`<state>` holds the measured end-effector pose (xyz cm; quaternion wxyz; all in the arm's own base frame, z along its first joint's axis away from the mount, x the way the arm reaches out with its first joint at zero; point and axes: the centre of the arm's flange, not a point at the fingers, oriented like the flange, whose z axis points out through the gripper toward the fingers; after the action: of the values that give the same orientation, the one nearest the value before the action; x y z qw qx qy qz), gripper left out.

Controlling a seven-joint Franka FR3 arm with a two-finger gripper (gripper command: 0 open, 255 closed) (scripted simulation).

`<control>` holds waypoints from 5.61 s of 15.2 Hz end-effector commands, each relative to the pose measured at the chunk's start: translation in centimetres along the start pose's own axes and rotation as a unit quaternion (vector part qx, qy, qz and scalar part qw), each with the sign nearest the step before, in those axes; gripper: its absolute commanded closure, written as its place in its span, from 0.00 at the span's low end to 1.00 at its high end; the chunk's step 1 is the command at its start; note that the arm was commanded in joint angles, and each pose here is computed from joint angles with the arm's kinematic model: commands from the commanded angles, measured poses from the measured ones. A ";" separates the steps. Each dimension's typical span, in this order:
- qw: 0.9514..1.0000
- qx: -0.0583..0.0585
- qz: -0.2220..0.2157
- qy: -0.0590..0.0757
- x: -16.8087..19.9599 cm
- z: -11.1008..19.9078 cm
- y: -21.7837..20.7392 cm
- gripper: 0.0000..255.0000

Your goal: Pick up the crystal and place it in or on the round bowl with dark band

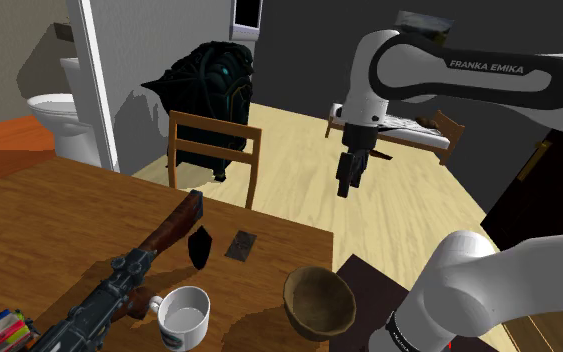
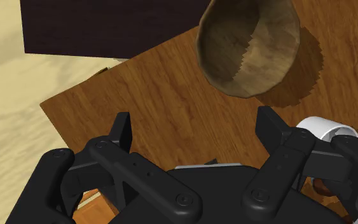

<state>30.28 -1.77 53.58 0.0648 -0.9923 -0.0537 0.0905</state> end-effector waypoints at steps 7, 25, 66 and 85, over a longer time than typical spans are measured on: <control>0.997 -0.048 -0.053 0.003 6.6 2.4 -4.8 0.00; 0.959 -0.191 -0.209 0.012 23.3 12.5 -21.3 0.00; 0.833 -0.185 -0.513 -0.091 30.7 22.6 -18.8 0.00; 0.826 -0.181 -0.525 -0.097 31.1 26.3 -16.7 1.00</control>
<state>54.57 21.16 25.24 -0.0851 -0.7980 -0.5838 0.1231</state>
